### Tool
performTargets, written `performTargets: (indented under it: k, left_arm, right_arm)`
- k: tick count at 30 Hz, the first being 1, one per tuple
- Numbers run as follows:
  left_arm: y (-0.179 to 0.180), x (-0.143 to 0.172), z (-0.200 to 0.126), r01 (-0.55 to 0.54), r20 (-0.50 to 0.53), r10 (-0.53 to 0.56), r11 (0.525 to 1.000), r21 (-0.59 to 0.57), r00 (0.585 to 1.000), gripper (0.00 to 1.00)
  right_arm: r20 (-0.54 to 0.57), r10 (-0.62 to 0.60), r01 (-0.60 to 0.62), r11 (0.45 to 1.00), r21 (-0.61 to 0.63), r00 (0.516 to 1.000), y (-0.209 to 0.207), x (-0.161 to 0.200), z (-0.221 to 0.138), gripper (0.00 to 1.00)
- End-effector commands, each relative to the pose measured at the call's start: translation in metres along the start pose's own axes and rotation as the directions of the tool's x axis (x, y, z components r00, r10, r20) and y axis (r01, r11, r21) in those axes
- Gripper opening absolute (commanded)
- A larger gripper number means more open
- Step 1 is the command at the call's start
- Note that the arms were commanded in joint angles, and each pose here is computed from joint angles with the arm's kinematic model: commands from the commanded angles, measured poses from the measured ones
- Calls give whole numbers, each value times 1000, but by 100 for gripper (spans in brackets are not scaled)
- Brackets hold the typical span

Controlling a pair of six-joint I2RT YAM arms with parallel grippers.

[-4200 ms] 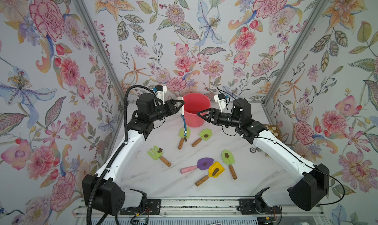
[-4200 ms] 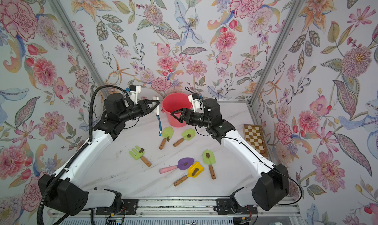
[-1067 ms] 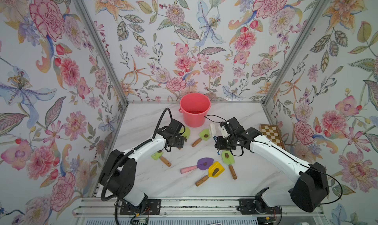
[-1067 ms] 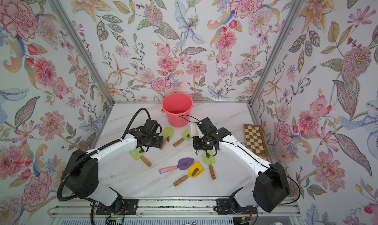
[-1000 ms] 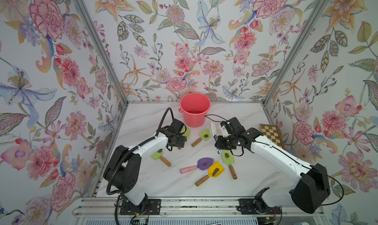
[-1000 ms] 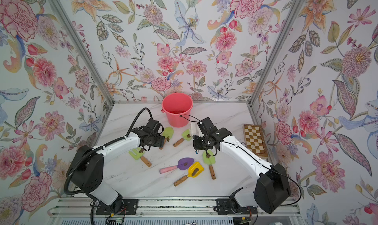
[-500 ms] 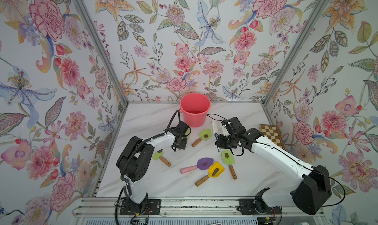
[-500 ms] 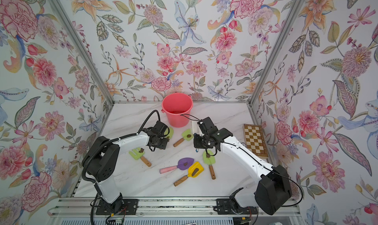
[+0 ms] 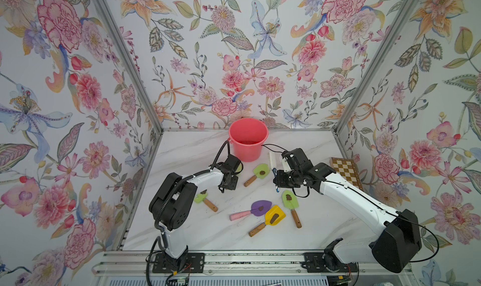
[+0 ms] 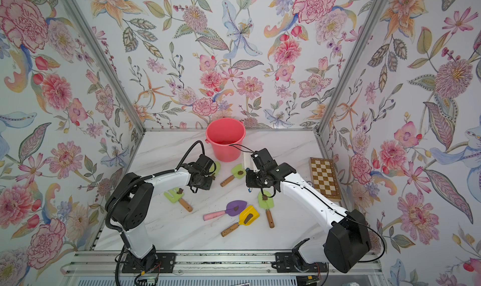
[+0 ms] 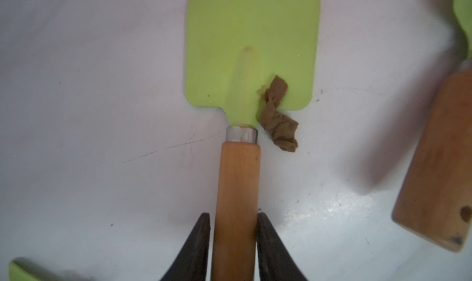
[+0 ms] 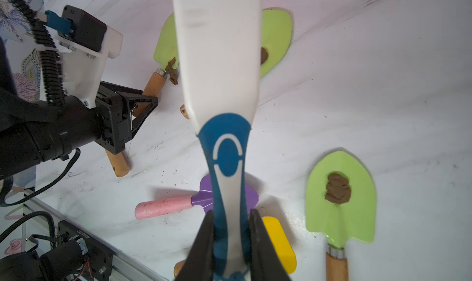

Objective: Brush the soil off the hand trowel and place it into the bucket
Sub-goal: Pick up the hand trowel from the center of the board, then brush off the soil from the hand trowel.

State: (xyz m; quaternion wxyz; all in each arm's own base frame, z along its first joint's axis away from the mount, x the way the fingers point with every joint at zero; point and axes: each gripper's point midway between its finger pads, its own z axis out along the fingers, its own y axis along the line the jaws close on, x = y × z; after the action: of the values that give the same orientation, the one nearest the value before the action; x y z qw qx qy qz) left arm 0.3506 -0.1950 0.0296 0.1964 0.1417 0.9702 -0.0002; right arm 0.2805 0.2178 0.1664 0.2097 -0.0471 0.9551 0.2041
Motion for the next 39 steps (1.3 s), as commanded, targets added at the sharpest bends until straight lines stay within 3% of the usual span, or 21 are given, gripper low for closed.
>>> performTargets:
  k: [1,10,18,27,33,39]
  left_arm:
    - [5,6,-2,-10,-16,9,999,-43,1000,28]
    - [21,-21,-74,-79,42,84,993,-92,996,23]
    - [28,8,-137,-189,-5,190,979,-82,982,23]
    - [3,30,-162,-318,28,319,948,-27,947,21]
    - [-9,36,-172,-422,32,424,905,-58,905,20]
    - [-11,47,-174,-490,34,496,864,-115,868,18]
  right_arm:
    - [1,-11,11,1000,-17,1000,4,0,5,6]
    - [-37,-80,75,990,-120,996,27,3,3,6]
    - [-77,-175,154,963,-221,982,57,14,-9,6]
    - [-194,-333,255,905,-342,923,92,59,-11,4]
    - [-265,-384,301,904,-304,884,93,77,5,0]
    - [-288,-381,297,908,-295,879,92,78,11,0]
